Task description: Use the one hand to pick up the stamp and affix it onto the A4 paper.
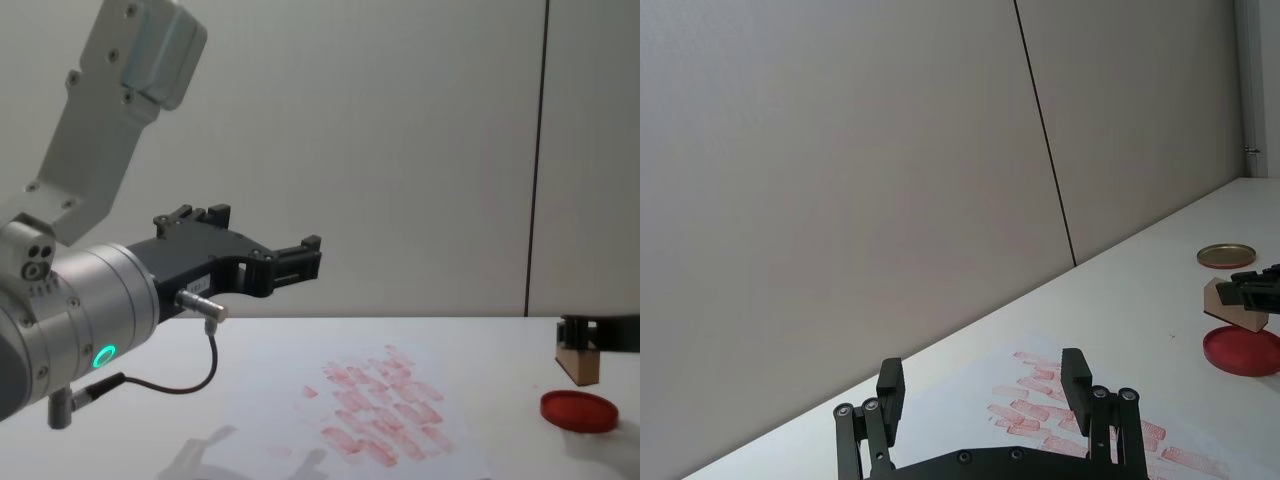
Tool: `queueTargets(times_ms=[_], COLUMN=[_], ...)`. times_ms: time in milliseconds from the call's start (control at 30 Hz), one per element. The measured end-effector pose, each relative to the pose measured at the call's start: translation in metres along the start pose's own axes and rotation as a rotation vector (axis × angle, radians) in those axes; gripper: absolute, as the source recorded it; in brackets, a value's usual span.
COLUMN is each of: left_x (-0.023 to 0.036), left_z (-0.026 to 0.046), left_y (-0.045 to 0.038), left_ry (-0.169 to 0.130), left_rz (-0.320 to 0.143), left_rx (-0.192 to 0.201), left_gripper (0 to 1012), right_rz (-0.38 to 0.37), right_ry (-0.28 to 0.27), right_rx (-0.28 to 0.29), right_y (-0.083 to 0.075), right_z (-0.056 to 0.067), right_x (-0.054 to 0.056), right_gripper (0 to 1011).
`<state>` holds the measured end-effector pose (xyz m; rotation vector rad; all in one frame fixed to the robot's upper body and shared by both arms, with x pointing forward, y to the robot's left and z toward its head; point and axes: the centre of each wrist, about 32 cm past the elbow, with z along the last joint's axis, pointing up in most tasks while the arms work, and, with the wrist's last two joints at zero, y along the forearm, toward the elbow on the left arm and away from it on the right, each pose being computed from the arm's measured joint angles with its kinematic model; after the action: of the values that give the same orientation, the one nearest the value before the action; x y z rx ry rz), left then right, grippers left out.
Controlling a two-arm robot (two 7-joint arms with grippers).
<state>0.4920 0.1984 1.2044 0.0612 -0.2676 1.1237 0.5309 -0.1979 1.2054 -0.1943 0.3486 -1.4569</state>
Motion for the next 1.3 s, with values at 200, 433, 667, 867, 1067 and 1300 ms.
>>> queueTargets(times_ms=[200, 433, 667, 867, 1067, 1300], left_x=[0.0, 0.0, 0.0, 0.0, 0.0, 0.0], left_z=[0.0, 0.0, 0.0, 0.0, 0.0, 0.0], left_y=[0.0, 0.0, 0.0, 0.0, 0.0, 0.0], left_ry=[0.0, 0.0, 0.0, 0.0, 0.0, 0.0], left_rz=[0.0, 0.0, 0.0, 0.0, 0.0, 0.0], left_rx=[0.0, 0.0, 0.0, 0.0, 0.0, 0.0], left_gripper=[993, 993, 993, 993, 993, 993], right_rz=[0.006, 0.013, 0.02, 0.024, 0.027, 0.029], right_ry=[0.04, 0.072, 0.092, 0.103, 0.112, 0.12], right_rx=[-0.021, -0.049, -0.076, -0.095, -0.113, -0.135], right_y=[0.002, 0.008, 0.017, 0.023, 0.027, 0.029], right_z=[-0.003, -0.007, -0.009, -0.008, -0.006, -0.004], right_x=[0.005, 0.01, 0.011, 0.011, 0.01, 0.009], right_gripper=[222, 221, 222, 222, 221, 222])
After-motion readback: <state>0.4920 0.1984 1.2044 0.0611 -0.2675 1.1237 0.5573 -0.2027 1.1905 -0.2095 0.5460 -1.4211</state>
